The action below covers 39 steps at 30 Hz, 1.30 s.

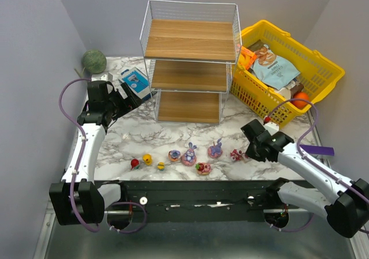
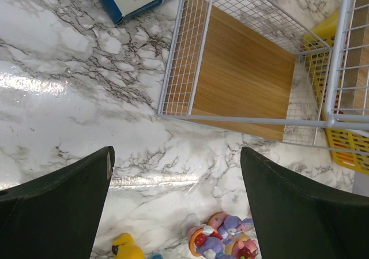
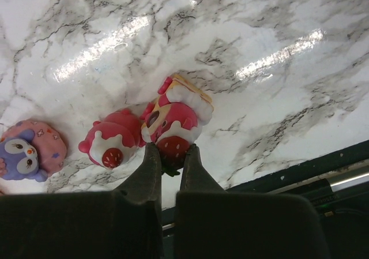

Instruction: Place and organize the plastic toys onto the shelf

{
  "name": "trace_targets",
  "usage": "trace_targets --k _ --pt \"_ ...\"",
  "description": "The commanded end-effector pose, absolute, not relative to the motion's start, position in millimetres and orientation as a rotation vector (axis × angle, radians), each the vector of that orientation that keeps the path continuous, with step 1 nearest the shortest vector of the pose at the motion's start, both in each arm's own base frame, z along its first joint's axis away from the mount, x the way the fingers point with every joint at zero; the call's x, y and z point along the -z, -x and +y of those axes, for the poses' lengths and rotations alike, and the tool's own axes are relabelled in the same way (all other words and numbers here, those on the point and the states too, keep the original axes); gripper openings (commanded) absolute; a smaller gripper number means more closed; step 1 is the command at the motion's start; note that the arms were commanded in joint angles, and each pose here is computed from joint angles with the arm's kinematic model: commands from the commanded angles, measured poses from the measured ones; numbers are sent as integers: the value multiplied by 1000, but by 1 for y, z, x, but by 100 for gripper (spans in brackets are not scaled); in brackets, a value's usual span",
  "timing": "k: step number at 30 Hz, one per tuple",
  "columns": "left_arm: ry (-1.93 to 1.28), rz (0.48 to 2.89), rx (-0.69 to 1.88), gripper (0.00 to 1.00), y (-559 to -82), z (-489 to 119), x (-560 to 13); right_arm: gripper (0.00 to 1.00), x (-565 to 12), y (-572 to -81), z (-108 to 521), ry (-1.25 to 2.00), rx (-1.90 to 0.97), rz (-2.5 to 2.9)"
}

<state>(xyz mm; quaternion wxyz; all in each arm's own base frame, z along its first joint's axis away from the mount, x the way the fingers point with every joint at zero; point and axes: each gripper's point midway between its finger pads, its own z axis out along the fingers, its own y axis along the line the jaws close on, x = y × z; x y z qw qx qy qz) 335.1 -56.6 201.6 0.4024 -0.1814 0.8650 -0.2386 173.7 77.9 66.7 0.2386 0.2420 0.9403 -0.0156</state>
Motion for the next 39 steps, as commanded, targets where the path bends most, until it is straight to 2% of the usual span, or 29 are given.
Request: trace_targets --k 1,8,11,18,23,27,33,37,39 --pt "386 2167 647 99 -335 -63 -212 1 -102 -197 82 -482 -13 2483" --pt "294 2159 761 99 -316 -81 -209 1 -165 -219 107 -91 -176 2368" --pt "216 2124 880 99 -297 -98 -211 1 -192 -219 135 101 -350 2316" --pt "-229 1894 1156 97 -233 -155 -259 1 -250 -183 207 551 -867 2174" --pt "-508 1794 1327 98 -184 -187 -285 1 -277 -157 235 720 -1135 2080" --pt "-623 1698 1358 99 -163 -210 -315 1 -295 -134 252 842 -1350 2036" --pt "-774 1656 1384 99 -147 -237 -336 1 -304 -111 260 980 -1478 2030" --pt "-919 1700 1382 98 -127 -265 -327 1 -294 -107 263 1015 -1461 2090" --pt "-933 1734 1312 97 -133 -273 -320 1 -289 -104 263 1009 -1458 2114"
